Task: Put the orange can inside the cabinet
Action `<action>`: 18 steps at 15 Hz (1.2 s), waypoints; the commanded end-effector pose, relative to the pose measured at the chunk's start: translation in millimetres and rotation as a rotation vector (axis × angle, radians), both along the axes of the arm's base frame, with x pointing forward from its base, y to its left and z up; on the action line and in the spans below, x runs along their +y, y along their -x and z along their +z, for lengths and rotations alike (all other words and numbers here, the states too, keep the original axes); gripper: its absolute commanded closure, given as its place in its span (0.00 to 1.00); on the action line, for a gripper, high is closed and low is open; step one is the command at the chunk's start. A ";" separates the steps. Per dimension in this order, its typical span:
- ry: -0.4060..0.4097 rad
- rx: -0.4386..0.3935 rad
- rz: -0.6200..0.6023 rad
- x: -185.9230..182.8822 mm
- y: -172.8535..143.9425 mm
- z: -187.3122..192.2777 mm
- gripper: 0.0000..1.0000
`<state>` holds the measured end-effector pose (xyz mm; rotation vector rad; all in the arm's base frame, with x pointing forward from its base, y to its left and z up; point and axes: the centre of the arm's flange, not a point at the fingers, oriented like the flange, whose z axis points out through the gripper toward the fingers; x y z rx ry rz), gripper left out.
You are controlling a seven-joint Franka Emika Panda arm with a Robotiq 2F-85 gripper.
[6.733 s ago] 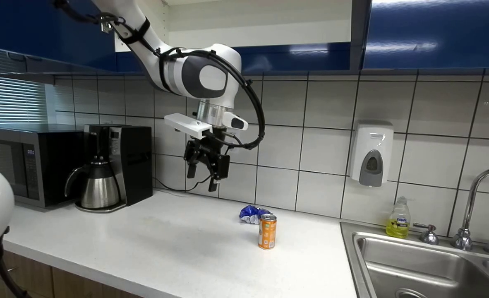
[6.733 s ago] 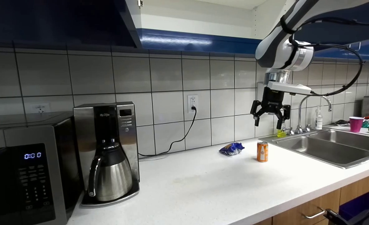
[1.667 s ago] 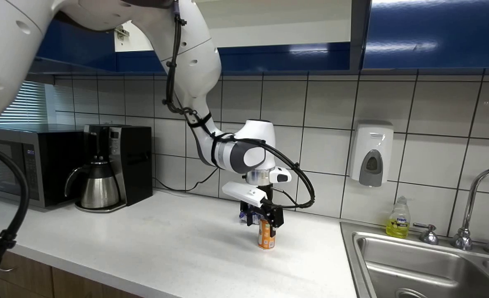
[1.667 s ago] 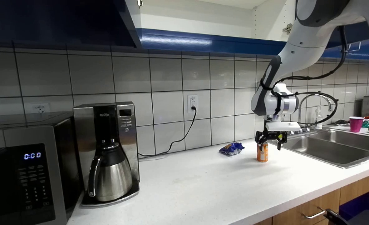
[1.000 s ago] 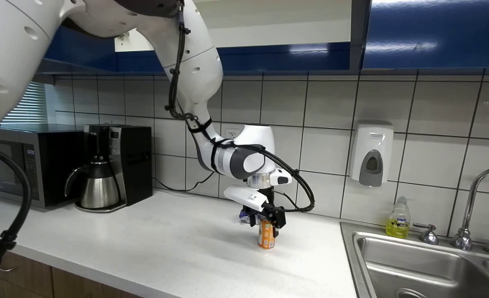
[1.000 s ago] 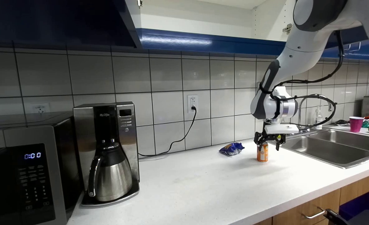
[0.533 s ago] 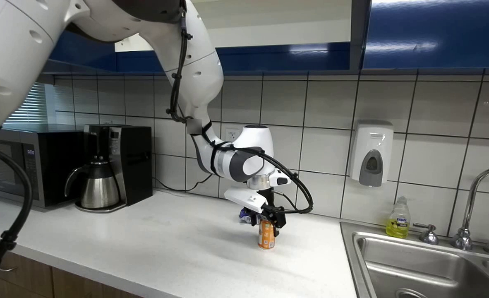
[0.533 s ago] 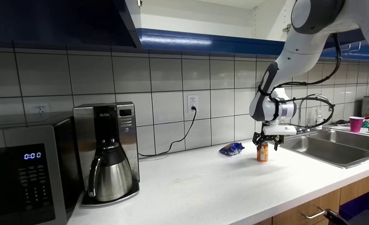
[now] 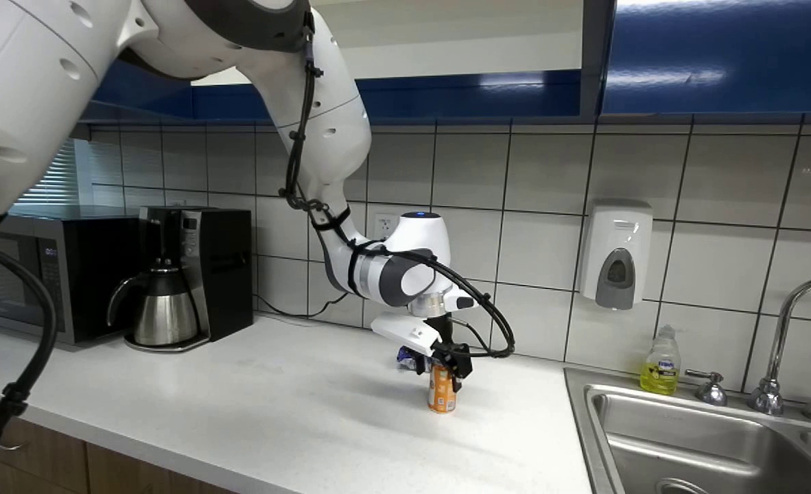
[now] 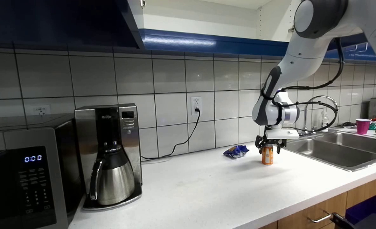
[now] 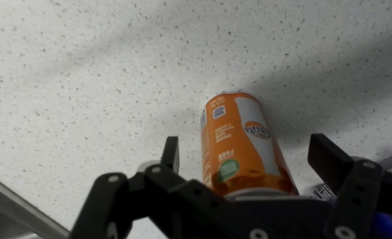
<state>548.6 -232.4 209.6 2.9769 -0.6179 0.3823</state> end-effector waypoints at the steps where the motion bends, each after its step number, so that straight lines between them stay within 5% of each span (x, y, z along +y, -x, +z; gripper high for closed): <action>1: -0.002 -0.026 -0.018 -4.8 -8.2 -3.2 0.00; 13: 0.010 -0.045 -0.014 -5.0 -18.4 -6.2 0.00; 14: 0.009 -0.046 -0.013 -4.9 -19.0 -6.4 0.04; 15: 0.010 -0.047 -0.012 -4.4 -19.6 -6.6 0.28; 18: 0.010 -0.050 -0.006 -2.5 -21.2 -8.3 0.37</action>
